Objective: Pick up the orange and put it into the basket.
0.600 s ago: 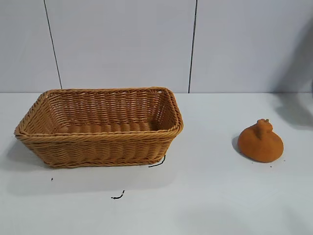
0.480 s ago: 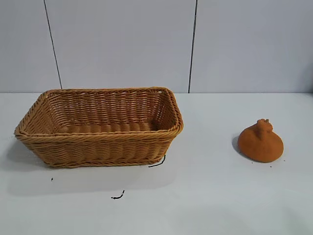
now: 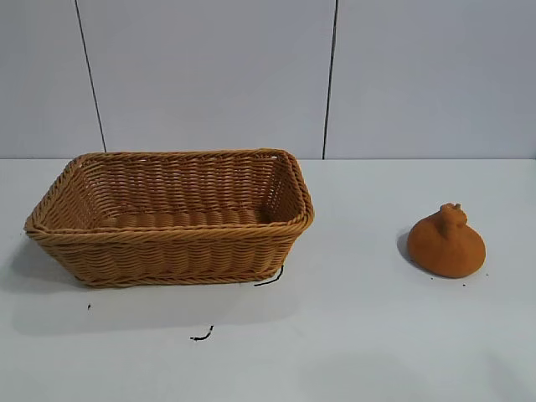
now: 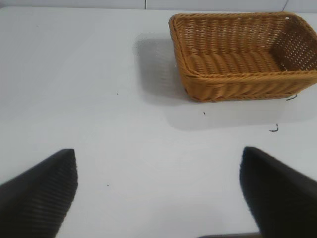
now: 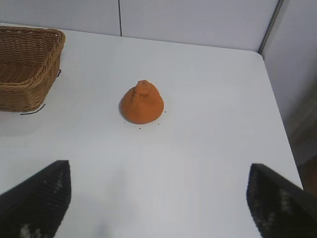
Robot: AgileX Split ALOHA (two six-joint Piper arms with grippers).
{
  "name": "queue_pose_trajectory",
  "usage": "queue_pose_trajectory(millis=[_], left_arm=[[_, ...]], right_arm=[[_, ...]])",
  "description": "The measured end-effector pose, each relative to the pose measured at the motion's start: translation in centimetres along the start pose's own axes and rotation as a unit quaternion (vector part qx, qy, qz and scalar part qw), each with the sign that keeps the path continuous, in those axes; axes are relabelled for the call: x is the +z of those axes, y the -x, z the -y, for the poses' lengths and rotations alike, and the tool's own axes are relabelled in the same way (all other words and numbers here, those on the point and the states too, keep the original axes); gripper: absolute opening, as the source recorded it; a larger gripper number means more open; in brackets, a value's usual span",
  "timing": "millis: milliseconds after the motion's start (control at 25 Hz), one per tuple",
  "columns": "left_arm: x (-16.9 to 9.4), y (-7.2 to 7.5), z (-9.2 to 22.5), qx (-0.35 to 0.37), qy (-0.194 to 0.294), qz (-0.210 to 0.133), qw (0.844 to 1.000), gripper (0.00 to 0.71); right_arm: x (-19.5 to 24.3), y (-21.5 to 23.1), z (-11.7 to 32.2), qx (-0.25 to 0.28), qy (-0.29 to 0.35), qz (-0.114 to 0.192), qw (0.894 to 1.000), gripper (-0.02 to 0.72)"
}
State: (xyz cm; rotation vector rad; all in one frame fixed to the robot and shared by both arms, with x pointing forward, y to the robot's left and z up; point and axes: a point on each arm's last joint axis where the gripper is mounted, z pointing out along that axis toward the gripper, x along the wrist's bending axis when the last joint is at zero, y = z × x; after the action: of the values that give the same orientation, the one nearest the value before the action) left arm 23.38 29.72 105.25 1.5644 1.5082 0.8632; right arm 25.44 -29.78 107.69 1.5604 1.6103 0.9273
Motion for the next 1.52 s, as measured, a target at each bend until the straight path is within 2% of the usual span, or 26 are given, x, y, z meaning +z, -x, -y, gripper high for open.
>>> queue_pose_trajectory(millis=[160, 320, 520, 760, 1000, 1120, 1360, 1520], left_arm=[[0.0, 0.0, 0.0, 0.0, 0.0, 0.0, 1.0, 0.639], [0.0, 0.0, 0.0, 0.0, 0.0, 0.0, 1.0, 0.639], [0.0, 0.0, 0.0, 0.0, 0.0, 0.0, 1.0, 0.639], [0.0, 0.0, 0.0, 0.0, 0.0, 0.0, 1.0, 0.639], [0.0, 0.0, 0.0, 0.0, 0.0, 0.0, 1.0, 0.639], [0.0, 0.0, 0.0, 0.0, 0.0, 0.0, 1.0, 0.639], [0.0, 0.0, 0.0, 0.0, 0.0, 0.0, 1.0, 0.639], [0.0, 0.0, 0.0, 0.0, 0.0, 0.0, 1.0, 0.639]], right_arm=[[2.3, 0.0, -3.9, 0.006, -0.069, 0.0, 0.998, 0.687], [6.0, 0.1, -8.0, 0.013, -0.14, -0.001, 0.99, 0.687], [13.3, 0.1, -12.7, 0.015, -0.225, -0.002, 0.974, 0.687], [23.3, -0.2, -15.0, 0.032, -0.307, -0.015, 0.951, 0.687], [31.3, -1.1, -13.6, 0.018, -0.371, -0.03, 0.928, 0.687], [34.7, -1.2, -11.5, 0.03, -0.406, -0.022, 0.913, 0.687], [39.1, -1.2, -7.9, 0.04, -0.428, -0.012, 0.903, 0.687], [41.0, -1.3, -5.7, 0.032, -0.45, -0.024, 0.892, 0.687]])
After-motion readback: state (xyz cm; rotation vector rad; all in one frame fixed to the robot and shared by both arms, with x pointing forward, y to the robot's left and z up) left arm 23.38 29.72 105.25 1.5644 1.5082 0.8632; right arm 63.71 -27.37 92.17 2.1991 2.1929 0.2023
